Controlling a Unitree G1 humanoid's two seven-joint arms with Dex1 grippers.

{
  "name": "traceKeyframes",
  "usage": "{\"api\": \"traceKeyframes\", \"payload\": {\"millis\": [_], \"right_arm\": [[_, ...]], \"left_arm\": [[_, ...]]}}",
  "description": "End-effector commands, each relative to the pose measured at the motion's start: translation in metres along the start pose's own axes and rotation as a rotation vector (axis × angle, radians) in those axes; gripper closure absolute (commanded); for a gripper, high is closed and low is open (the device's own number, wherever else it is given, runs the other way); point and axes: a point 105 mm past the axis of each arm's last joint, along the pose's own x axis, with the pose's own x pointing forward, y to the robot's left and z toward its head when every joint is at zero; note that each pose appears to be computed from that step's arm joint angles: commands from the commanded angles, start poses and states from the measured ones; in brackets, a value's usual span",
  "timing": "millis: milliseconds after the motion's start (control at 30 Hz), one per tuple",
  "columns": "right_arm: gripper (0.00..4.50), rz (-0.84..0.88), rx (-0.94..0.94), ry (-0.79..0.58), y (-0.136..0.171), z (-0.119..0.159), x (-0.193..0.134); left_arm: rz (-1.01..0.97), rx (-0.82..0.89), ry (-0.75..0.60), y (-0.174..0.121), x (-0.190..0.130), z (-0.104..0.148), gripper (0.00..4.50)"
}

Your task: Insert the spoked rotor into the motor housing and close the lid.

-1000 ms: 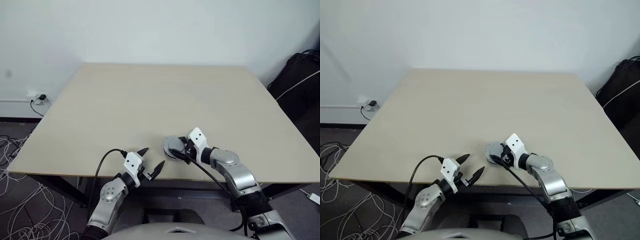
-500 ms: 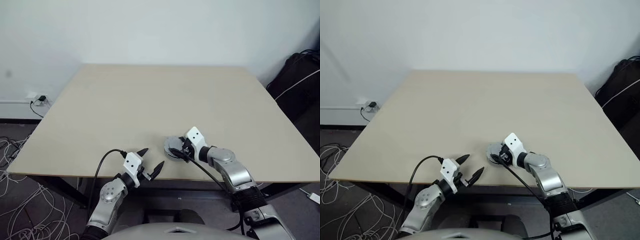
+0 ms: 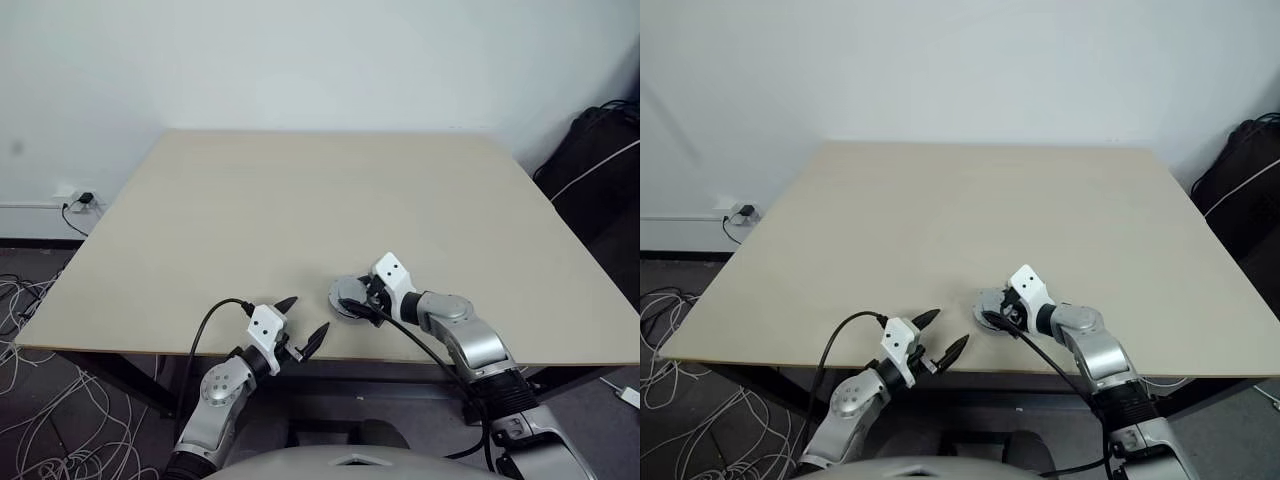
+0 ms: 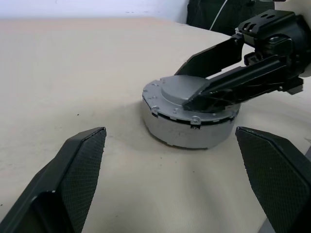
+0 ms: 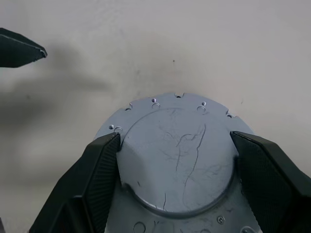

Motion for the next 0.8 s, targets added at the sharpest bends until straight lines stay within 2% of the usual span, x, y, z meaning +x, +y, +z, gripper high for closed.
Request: {"api": "traceKeyframes", "payload": {"millis": [33,700,800], "right_arm": [[1.19,0.024,-0.013,0.008,0.003,0.003,-0.002],[1.19,-0.031,-0.101,0.096,-0.003,-0.014,0.002],[1.19,-0.032,-0.100,0.095,-0.003,-0.014,0.002]], "left_arm": [[-0.013,0.016,-0.054,-0.003,0.007,0.016,0.00],[0.010,0.017,-0.046,0.003,0.009,0.018,0.00],[0.031,0.035,0.011,0.010,0.018,0.015,0.00]]}}
